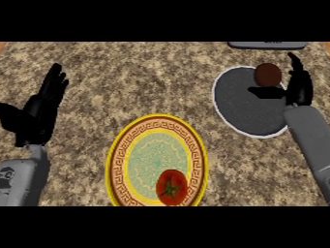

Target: Pick the cupcake from the plate and place it in the pan

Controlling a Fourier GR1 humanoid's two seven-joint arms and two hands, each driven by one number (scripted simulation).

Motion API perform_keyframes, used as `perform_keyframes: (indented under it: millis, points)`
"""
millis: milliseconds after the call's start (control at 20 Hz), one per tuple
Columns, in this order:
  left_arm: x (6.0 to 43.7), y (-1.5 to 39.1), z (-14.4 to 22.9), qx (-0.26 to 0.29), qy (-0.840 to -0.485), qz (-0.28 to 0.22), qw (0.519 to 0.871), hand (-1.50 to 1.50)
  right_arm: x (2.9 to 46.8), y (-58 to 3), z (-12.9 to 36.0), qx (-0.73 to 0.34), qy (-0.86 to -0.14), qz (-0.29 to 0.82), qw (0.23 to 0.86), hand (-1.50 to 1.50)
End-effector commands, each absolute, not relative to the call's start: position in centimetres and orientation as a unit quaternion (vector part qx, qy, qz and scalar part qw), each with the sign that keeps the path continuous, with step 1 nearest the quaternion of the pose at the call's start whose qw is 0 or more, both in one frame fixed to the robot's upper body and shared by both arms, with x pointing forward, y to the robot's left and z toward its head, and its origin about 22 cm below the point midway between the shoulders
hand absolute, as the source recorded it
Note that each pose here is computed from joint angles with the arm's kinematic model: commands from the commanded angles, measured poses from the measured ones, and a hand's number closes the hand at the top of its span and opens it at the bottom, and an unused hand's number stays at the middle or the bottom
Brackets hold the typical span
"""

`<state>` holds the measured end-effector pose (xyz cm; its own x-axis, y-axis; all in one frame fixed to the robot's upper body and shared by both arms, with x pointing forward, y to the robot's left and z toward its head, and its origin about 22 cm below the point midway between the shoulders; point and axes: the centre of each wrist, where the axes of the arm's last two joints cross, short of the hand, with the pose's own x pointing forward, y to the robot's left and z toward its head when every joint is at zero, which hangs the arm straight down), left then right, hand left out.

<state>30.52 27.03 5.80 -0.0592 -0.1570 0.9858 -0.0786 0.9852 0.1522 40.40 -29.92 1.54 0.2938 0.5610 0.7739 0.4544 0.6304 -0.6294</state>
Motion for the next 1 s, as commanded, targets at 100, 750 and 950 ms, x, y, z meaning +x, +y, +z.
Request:
perform_keyframes:
  millis: [100,750,950]
  points:
    - [29.4,26.3,4.8,0.098,-0.722,-0.019,0.685,0.0,38.6,-31.5,0.8,-0.409,-0.661,-0.073,0.625,-1.5]
    - [28.4,30.3,4.3,0.124,-0.712,0.006,0.691,0.0,26.2,-28.5,1.2,-0.249,-0.738,-0.061,0.625,-1.5]
    - [28.2,28.5,4.8,0.118,-0.713,-0.003,0.691,0.0,20.6,-27.8,3.7,-0.248,-0.739,-0.071,0.623,-1.5]
